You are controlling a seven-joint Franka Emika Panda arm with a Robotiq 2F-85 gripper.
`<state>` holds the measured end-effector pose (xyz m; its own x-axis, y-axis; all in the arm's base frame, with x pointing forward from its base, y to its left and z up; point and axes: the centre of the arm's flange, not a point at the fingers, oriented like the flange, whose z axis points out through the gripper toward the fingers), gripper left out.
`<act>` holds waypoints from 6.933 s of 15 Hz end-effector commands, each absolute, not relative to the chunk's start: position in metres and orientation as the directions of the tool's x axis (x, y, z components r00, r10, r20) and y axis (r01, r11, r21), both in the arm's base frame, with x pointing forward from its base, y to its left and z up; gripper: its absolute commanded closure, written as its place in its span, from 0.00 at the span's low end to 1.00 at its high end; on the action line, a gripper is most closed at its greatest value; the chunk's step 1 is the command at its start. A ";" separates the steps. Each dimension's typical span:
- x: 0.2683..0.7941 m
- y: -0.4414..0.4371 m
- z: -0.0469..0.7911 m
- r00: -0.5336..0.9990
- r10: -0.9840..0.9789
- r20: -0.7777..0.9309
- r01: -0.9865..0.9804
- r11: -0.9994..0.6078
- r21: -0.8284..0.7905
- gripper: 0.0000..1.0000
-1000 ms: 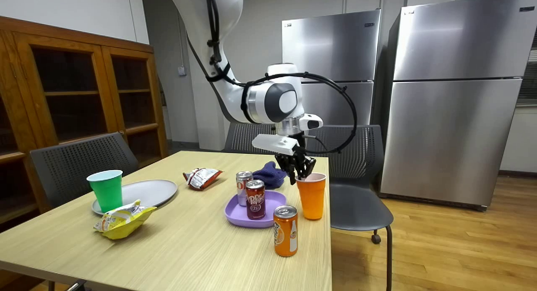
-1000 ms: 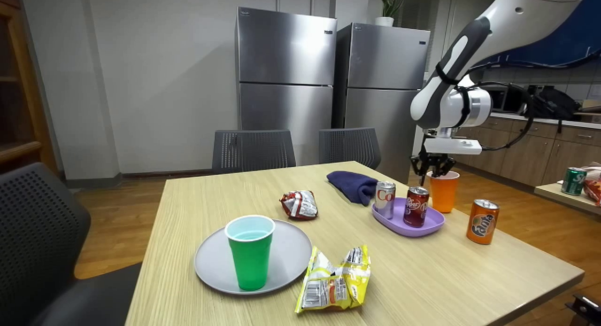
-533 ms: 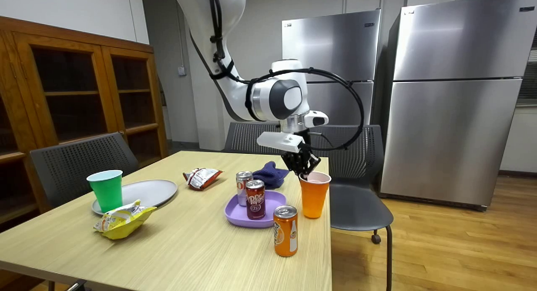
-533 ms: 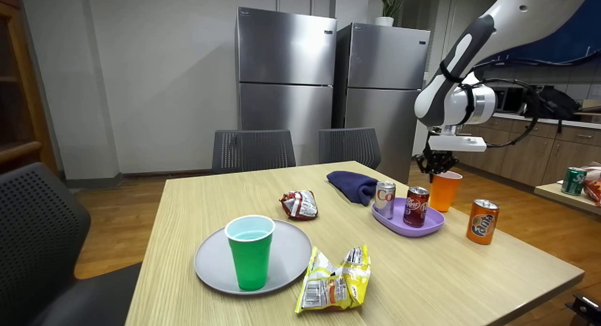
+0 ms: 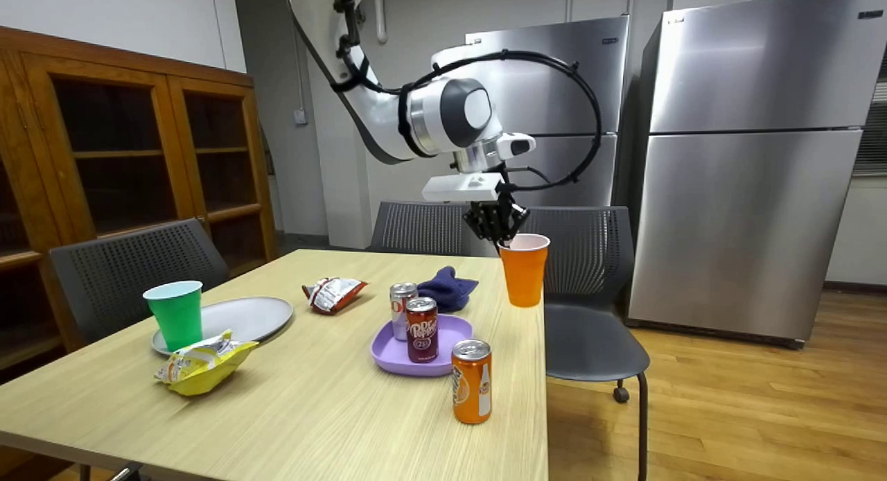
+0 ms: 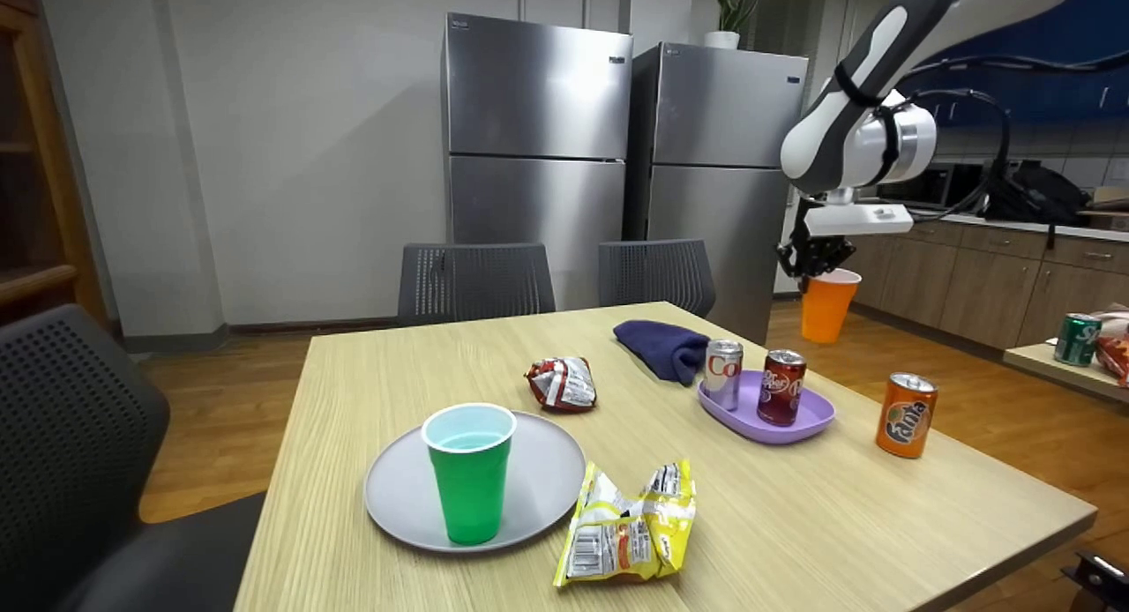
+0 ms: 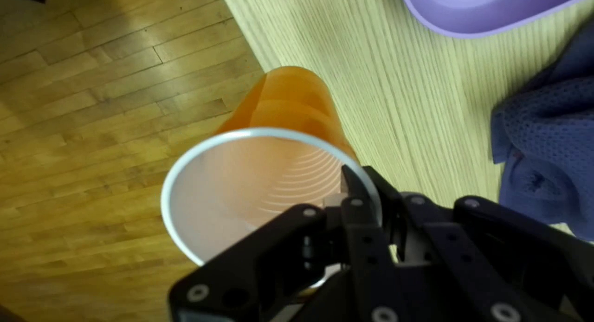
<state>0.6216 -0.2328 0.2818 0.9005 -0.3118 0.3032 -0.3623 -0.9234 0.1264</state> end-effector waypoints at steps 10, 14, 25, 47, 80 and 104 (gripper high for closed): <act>0.623 -0.069 0.404 0.898 -0.074 0.433 -0.119 -0.990 0.077 0.99; 0.625 -0.002 0.398 0.908 -0.022 0.419 -0.051 -0.997 0.057 0.99; 0.614 0.150 0.347 0.944 -0.035 0.327 -0.053 -0.997 0.048 0.99; 0.615 0.340 0.266 0.970 0.032 0.241 0.014 -0.997 0.075 0.99; 0.592 0.271 0.221 0.948 0.025 0.318 0.022 -1.000 0.013 0.99; 0.575 0.236 0.301 0.955 0.109 0.275 0.099 -0.994 0.051 0.00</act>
